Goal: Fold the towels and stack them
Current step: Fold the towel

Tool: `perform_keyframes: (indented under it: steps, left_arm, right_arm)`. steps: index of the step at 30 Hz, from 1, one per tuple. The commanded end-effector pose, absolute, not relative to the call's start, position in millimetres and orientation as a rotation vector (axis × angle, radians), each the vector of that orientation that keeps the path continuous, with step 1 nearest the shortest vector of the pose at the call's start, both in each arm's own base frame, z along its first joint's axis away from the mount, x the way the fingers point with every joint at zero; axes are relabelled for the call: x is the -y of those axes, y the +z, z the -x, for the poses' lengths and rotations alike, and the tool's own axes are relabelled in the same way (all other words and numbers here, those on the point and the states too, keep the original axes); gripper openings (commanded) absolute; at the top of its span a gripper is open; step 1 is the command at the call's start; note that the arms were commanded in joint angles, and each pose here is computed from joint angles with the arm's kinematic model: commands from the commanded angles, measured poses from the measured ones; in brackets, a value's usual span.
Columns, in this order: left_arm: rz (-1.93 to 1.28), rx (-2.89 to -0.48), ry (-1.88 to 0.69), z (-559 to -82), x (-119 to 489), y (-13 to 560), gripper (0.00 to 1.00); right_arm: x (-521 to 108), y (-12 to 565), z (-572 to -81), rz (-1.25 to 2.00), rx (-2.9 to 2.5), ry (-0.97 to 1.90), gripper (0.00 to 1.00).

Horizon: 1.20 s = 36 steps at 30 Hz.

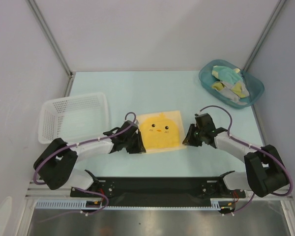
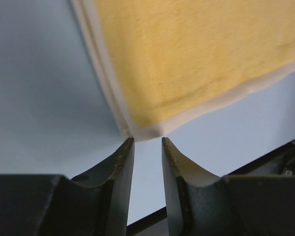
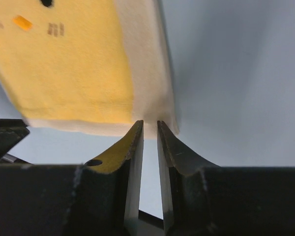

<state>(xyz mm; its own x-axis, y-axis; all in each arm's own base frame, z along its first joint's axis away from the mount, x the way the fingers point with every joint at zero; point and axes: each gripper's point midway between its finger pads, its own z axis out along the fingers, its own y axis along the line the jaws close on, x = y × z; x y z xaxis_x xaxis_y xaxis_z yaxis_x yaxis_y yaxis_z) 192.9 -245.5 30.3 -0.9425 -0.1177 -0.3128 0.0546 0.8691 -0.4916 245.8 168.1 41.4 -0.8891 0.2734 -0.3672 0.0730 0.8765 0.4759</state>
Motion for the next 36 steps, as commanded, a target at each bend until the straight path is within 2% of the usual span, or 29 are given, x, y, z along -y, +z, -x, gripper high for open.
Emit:
perform_keyframes:
  steps: [1,6,10,11,13,16,17,18,21,26,28,29,36]
  left_arm:
    - [0.072,-2.732,-0.541,-191.2,220.8,16.5,0.34]
    - [0.082,-2.725,-0.418,-200.5,207.9,23.7,0.34]
    - [0.102,-2.691,-0.411,-219.5,203.2,44.3,0.41]
    - [0.102,-2.658,-0.435,-228.6,204.3,54.7,0.42]
    - [0.022,-2.544,-0.58,-257.6,219.3,90.1,0.49]
    - [-0.141,-2.382,-0.632,-301.5,230.6,139.7,0.56]
    - [-0.183,-2.389,-0.626,-312.7,233.0,137.4,0.56]
    - [-0.253,-2.329,-0.625,-331.5,237.3,158.6,0.56]
    - [-0.289,-2.344,-0.601,-369.5,226.0,159.2,0.5]
    - [-0.402,-2.356,-0.585,-399.9,215.9,147.6,0.56]
    - [-0.451,-2.389,-0.573,-404.5,217.7,136.4,0.57]
    - [-0.475,-2.391,-0.561,-406.0,217.1,132.2,0.57]
    - [-0.519,-2.462,-0.55,-416.0,217.1,91.6,0.55]
  right_arm:
    - [-173.3,31.8,-236.5,-0.26,-2.62,0.674,0.23]
    - [-179.7,38.7,-226.2,-0.249,-2.607,0.69,0.25]
    - [-179.8,55.7,-223.1,-0.247,-2.606,0.69,0.28]
    - [-183.5,73.2,-232.1,-0.222,-2.565,0.707,0.3]
    - [-181.7,89.1,-244.4,-0.155,-2.527,0.682,0.4]
    - [-186.1,128.9,-287.7,-0.084,-2.418,0.783,0.49]
    - [-186.9,133.9,-298.5,-0.014,-2.39,0.79,0.5]
    - [-189.3,137.8,-317.3,0.004,-2.382,0.798,0.52]
    - [-193.6,154.0,-351.6,0.128,-2.334,0.797,0.59]
    - [-166.9,124.9,-401.5,0.174,-2.439,0.718,0.59]
    - [-157.5,125.2,-418.8,0.222,-2.456,0.707,0.55]
    - [-156.9,104.2,-422.8,0.249,-2.506,0.708,0.53]
    - [-164.1,74.1,-435.2,0.489,-2.533,0.787,0.47]
